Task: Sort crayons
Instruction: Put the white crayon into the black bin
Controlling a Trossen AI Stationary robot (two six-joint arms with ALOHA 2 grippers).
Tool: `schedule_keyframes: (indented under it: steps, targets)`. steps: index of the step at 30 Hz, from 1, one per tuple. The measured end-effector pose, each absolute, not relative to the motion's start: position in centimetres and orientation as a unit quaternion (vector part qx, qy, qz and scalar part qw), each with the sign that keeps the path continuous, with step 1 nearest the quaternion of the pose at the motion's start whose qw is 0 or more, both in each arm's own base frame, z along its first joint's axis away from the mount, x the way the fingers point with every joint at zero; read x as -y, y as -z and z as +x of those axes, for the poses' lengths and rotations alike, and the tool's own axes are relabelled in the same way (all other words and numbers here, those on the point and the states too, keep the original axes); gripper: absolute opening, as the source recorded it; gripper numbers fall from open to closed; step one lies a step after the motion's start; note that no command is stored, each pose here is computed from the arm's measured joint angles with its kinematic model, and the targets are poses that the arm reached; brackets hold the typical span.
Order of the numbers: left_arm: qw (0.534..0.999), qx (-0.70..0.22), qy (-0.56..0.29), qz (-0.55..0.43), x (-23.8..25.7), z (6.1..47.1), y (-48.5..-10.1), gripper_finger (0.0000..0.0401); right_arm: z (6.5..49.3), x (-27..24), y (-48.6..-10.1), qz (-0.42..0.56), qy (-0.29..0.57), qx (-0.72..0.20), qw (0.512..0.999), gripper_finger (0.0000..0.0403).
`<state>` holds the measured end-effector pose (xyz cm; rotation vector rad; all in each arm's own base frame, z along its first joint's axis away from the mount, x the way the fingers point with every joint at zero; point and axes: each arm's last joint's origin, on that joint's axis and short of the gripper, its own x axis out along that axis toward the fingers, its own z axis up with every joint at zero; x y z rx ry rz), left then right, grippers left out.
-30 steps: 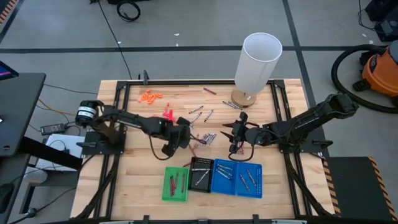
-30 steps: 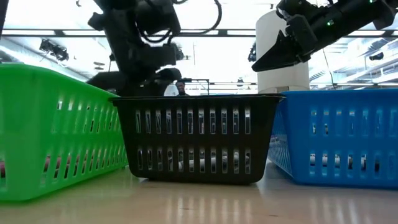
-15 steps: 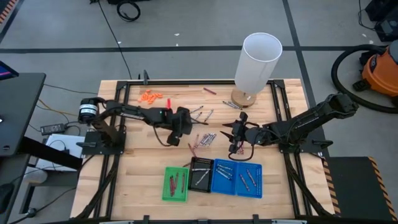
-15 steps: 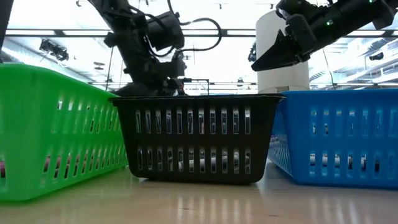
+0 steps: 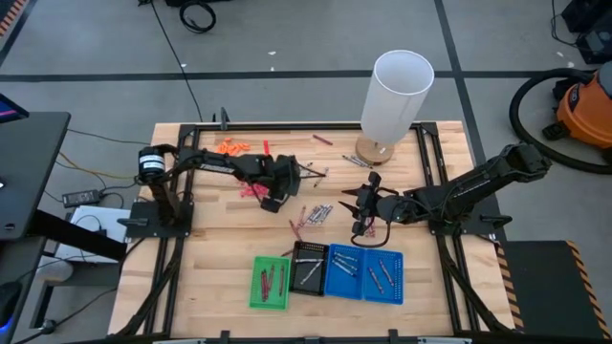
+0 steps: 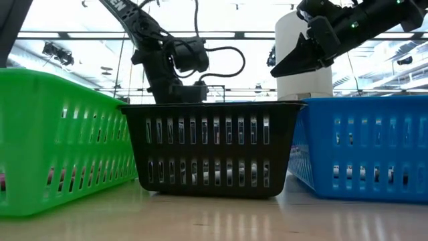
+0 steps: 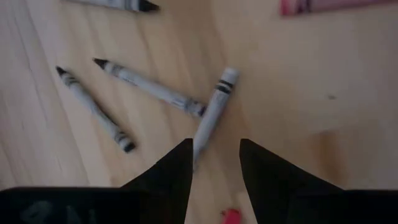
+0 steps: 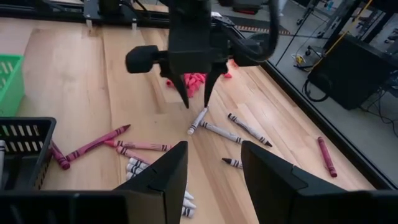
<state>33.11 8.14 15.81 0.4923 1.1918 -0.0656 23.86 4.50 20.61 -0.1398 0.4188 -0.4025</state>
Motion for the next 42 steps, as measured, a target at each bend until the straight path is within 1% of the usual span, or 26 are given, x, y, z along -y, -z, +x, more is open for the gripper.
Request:
schedule_keyframes:
  steps: [2,11,20,23,29,30,32,36,42]
  targets:
    - [0.797,-0.560,0.030,0.226,-8.9,32.9,-15.7,0.0142,23.9,-4.5,-20.6,-0.069,0.198,-0.206,0.956,0.0159]
    - [0.817,-0.544,0.056,0.182,-11.2,32.4,-15.2,0.0142,23.9,-4.5,-20.6,-0.069,0.198,-0.206,0.956,0.0159]
    - [0.807,-0.565,0.069,0.158,-11.4,32.8,-12.9,0.0138,23.9,-4.5,-20.6,-0.069,0.198,-0.206,0.956,0.0159]
    - [0.803,-0.571,0.072,0.154,-11.1,32.8,-12.9,0.0116,23.8,-4.5,-20.6,-0.070,0.198,-0.208,0.955,0.0159]
    - [0.795,-0.582,0.076,0.154,-10.0,32.9,-12.8,0.0027,23.7,-4.5,-20.4,-0.077,0.197,-0.218,0.953,0.0159]
    - [0.794,-0.583,0.075,0.155,-9.8,32.9,-12.9,0.0017,23.7,-4.4,-20.3,-0.081,0.199,-0.219,0.952,0.0159]
    - [0.792,-0.586,0.066,0.155,-9.3,33.0,-12.9,0.0013,23.6,-4.2,-20.1,-0.090,0.204,-0.224,0.949,0.0159]
    - [0.782,-0.601,0.015,0.165,-8.2,33.2,-12.9,0.0014,23.6,-4.1,-20.0,-0.094,0.204,-0.226,0.948,0.0159]
    - [0.779,-0.605,-0.039,0.162,-6.4,32.9,-14.1,0.0014,23.6,-4.2,-20.0,-0.068,0.206,-0.219,0.951,0.0159]
